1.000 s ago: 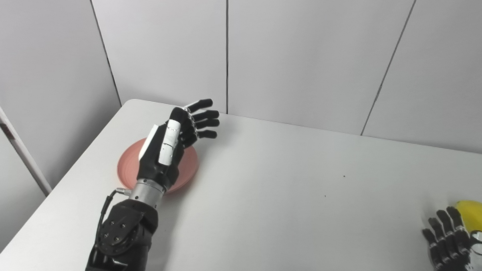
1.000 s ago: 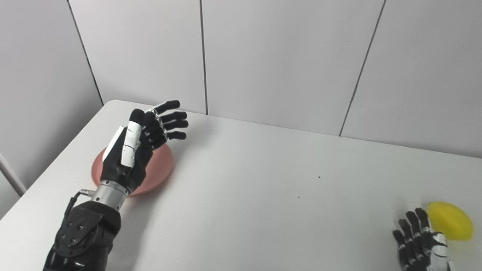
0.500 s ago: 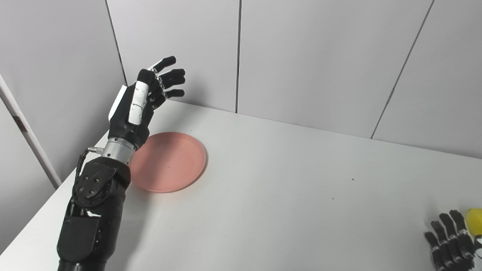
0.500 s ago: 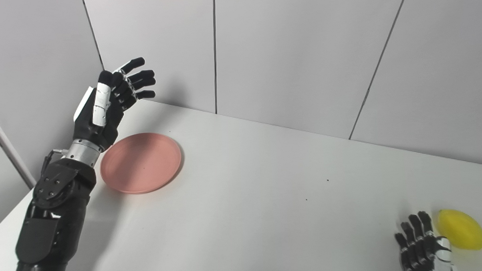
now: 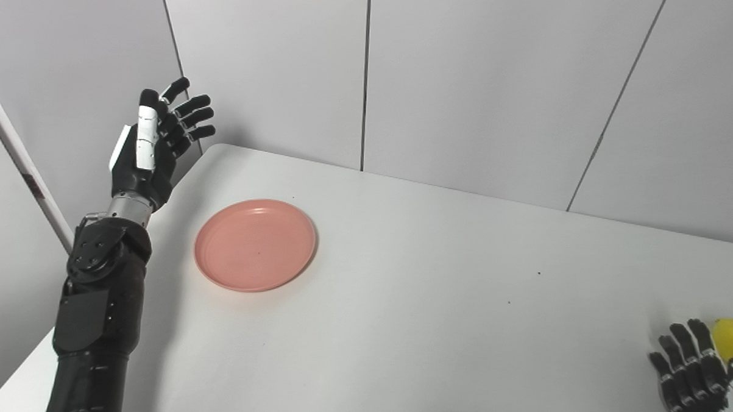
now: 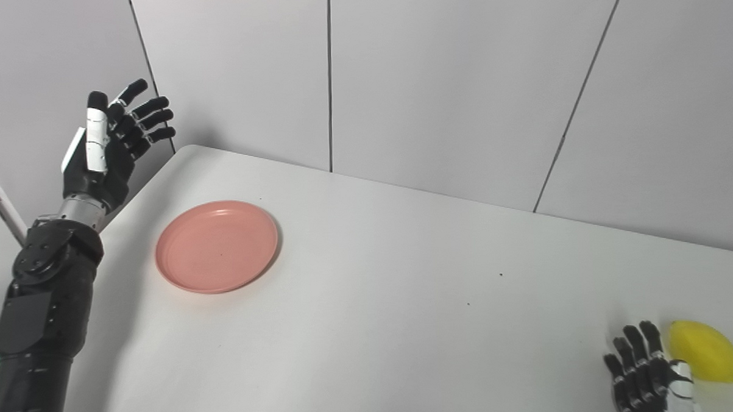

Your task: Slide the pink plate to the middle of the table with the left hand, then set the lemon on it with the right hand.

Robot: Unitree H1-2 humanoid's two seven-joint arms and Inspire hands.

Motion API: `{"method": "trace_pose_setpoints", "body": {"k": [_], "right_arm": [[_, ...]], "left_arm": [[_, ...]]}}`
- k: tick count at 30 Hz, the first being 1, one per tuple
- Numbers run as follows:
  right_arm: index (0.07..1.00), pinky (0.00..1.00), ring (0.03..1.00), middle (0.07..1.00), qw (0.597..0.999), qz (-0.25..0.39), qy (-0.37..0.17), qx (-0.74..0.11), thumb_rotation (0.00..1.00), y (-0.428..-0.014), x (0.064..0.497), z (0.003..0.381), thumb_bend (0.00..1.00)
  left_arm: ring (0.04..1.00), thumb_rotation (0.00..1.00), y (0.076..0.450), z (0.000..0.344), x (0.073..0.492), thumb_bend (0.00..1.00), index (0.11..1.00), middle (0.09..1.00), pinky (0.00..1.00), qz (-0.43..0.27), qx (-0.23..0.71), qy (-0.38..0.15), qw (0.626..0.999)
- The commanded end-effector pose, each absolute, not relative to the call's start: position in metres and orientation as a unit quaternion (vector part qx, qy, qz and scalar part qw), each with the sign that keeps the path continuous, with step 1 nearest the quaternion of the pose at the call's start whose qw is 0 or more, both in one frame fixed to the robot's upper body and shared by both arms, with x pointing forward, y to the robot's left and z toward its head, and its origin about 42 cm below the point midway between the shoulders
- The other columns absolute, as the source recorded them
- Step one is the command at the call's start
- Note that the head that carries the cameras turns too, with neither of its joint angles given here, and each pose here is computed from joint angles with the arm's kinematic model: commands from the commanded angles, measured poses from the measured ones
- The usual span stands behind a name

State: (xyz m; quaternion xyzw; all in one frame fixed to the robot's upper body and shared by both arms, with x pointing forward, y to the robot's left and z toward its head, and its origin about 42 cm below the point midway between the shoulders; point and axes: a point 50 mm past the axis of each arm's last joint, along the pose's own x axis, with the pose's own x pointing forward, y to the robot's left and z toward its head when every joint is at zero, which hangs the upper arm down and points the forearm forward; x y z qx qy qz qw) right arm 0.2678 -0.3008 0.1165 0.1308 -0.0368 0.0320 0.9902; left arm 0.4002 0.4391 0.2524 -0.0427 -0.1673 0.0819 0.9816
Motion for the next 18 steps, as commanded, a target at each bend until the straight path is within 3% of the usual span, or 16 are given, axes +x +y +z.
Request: {"method": "trace_pose_setpoints", "body": {"k": [1, 18], "right_arm": [[1.0, 1.0, 1.0, 0.975, 0.991, 0.026, -0.026, 0.13, 1.0, -0.303, 0.264, 0.111, 0.67], [1.0, 1.0, 1.0, 0.98, 0.991, 0.028, -0.024, 0.128, 1.0, -0.299, 0.26, 0.121, 0.61]], "left_arm": [[0.777, 0.93, 0.449, 0.284, 0.41, 0.95, 0.868, 0.765, 0.71, 0.072, -0.037, -0.222, 0.972], [0.733, 0.9, 0.463, 0.224, 0.419, 0.98, 0.886, 0.723, 0.65, 0.117, -0.065, -0.174, 0.976]]}}
